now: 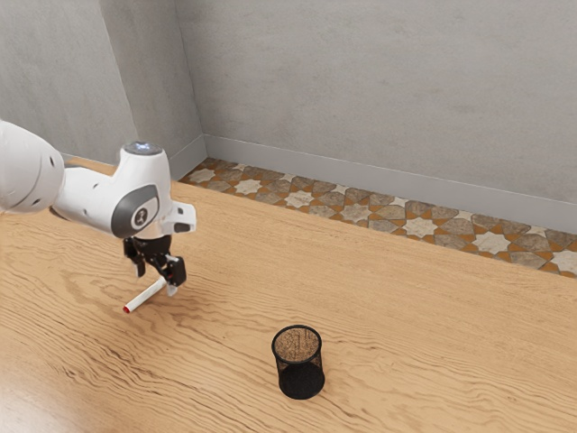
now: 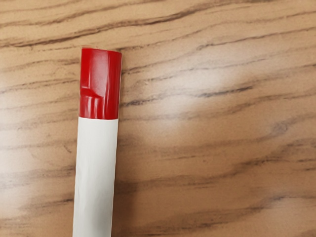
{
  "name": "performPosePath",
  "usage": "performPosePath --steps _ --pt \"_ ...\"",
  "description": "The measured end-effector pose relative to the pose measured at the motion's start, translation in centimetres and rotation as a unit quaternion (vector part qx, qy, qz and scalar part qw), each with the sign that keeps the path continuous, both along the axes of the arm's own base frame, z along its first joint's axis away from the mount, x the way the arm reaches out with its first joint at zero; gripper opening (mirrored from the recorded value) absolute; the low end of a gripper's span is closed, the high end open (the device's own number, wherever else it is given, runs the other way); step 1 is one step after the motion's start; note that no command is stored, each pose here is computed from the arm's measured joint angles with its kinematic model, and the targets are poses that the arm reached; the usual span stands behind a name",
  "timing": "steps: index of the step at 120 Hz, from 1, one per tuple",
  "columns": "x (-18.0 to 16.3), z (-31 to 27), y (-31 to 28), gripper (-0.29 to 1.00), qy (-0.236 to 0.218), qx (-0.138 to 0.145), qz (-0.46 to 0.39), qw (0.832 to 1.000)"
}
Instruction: Put the marker into the pen holder.
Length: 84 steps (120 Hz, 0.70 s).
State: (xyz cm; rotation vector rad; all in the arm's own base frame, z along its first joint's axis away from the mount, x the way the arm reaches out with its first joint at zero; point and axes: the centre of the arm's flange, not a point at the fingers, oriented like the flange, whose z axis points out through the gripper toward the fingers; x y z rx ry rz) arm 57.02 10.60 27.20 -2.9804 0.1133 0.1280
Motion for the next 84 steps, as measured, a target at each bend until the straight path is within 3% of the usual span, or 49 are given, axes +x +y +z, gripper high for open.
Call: performPosePath --steps 45,84 --pt "0.4 -1.7 1.8 0.69 0.050 -0.030 0.032 0.998" --pt "2.7 -1.8 1.8 0.67 0.044 -0.035 0.029 0.998"
